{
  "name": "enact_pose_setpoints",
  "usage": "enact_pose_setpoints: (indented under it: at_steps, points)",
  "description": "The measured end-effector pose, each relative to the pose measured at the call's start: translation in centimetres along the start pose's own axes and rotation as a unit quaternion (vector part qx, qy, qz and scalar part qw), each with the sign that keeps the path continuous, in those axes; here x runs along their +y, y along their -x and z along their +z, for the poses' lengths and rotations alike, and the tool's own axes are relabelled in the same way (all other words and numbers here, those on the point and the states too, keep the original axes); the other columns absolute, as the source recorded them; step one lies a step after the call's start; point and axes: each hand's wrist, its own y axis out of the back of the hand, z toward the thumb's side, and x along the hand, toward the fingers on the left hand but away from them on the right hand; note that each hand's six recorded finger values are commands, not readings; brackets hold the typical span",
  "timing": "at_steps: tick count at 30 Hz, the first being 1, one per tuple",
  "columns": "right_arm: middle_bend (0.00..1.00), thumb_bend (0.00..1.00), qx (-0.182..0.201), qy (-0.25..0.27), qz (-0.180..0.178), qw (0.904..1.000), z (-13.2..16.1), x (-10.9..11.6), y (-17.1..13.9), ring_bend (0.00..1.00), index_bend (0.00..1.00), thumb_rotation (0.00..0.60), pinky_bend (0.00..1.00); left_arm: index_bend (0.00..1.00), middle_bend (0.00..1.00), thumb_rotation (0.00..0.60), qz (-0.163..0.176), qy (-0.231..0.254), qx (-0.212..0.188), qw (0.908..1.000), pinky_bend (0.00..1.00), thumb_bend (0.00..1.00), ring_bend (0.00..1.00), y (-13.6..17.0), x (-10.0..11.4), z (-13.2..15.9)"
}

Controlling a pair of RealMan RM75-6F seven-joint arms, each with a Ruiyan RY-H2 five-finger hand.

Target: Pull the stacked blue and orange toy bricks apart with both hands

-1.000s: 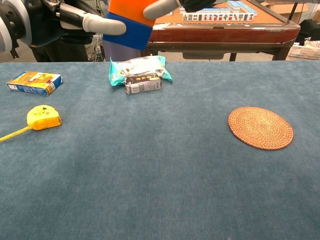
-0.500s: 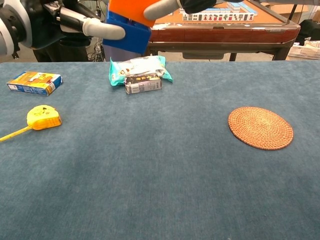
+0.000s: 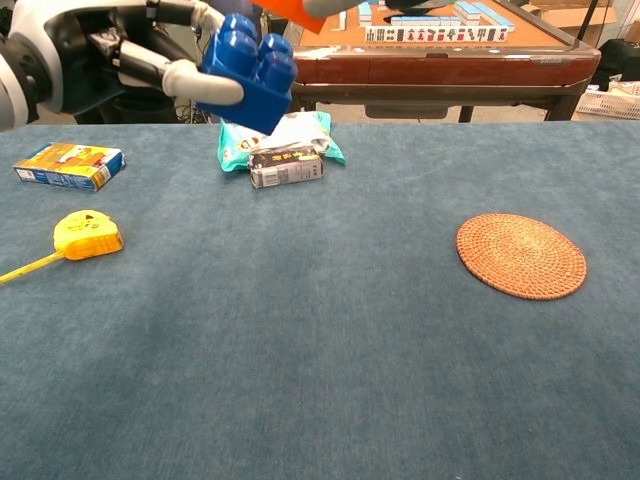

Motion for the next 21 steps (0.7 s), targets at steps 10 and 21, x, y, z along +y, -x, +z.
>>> enact_pose_setpoints:
  at_steps: [10, 21]
  points:
    - [1.0, 0.52, -0.055, -0.08, -0.013, 0.9951, -4.5, 0.6, -1.2, 1.0, 0.69, 0.6, 1.0, 0.92, 1.0, 0.6, -0.014, -0.067, 0.035, 0.9971, 1.0, 0.01, 1.0, 0.1, -1.0, -2.6]
    - [1.0, 0.23, -0.133, -0.2, 0.007, 0.9707, -11.4, -2.2, -1.4, 1.0, 0.46, 0.6, 1.0, 0.49, 1.0, 0.6, -0.043, -0.11, 0.081, 0.9897, 1.0, 0.01, 1.0, -1.2, -3.3, -5.2]
